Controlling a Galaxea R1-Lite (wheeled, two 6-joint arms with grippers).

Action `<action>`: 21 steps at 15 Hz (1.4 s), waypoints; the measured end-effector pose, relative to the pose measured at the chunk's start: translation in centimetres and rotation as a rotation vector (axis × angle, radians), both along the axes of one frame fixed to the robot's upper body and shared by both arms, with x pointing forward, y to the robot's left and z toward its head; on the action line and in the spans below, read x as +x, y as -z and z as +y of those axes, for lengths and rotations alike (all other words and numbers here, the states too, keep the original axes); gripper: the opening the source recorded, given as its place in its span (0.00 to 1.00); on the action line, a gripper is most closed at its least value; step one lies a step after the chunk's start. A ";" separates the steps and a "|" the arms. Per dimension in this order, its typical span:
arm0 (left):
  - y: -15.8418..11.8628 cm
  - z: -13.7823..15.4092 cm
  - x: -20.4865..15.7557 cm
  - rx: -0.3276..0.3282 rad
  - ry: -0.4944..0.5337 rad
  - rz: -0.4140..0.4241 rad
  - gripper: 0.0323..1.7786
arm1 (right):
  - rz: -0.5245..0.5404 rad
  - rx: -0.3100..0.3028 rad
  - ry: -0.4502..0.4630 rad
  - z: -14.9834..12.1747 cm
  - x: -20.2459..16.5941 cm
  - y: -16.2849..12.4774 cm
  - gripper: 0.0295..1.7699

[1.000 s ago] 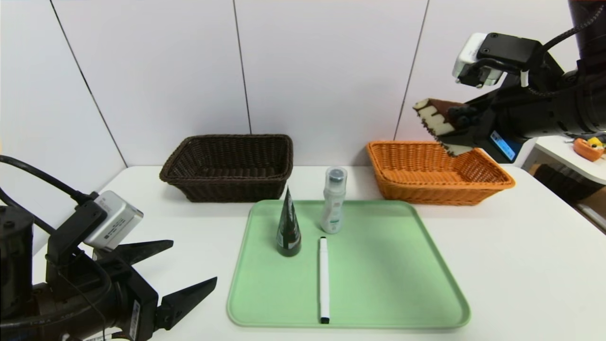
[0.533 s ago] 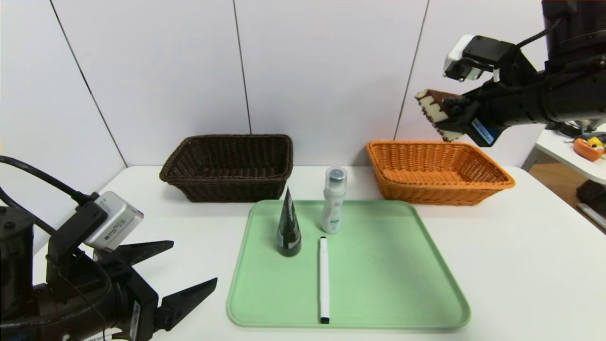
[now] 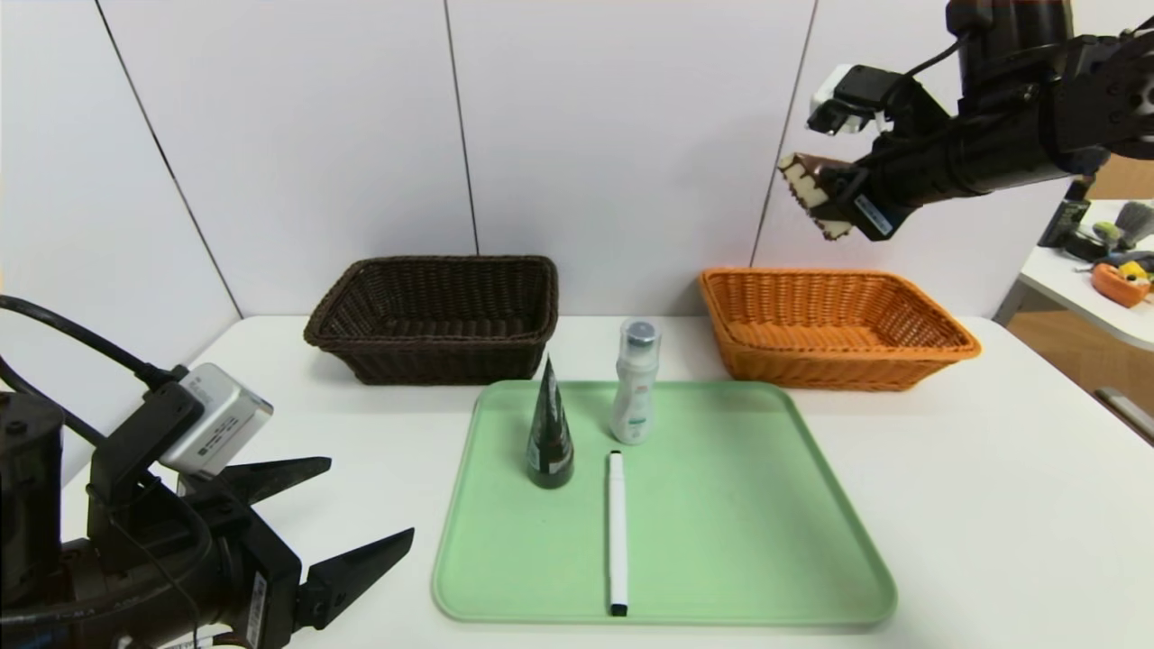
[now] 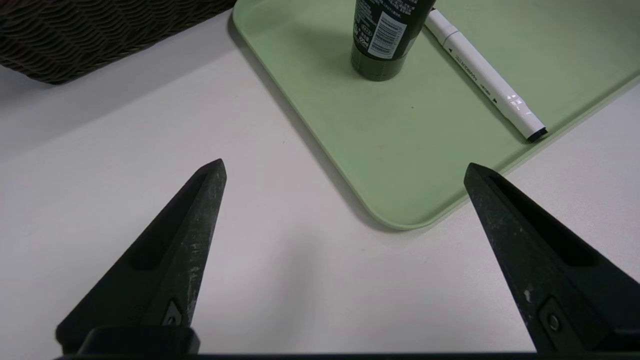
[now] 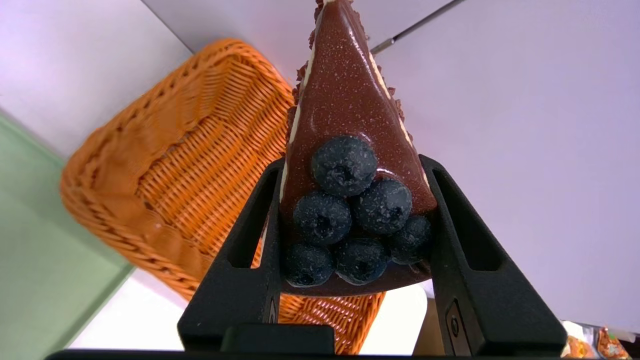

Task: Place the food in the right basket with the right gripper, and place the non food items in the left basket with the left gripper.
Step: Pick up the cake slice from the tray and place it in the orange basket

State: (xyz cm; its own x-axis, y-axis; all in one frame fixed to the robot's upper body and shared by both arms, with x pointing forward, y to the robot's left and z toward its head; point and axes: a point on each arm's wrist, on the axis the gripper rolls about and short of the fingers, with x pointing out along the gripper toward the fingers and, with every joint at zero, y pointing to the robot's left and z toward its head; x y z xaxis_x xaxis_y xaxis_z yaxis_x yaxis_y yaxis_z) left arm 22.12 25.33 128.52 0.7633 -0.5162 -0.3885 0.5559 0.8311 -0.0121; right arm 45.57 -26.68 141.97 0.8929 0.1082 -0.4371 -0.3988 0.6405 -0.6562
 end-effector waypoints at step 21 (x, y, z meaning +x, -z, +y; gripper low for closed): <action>0.4 -0.3 0.2 0.011 0.011 0.020 0.95 | 0.297 -0.148 0.059 -1.3 6.3 10.1 0.45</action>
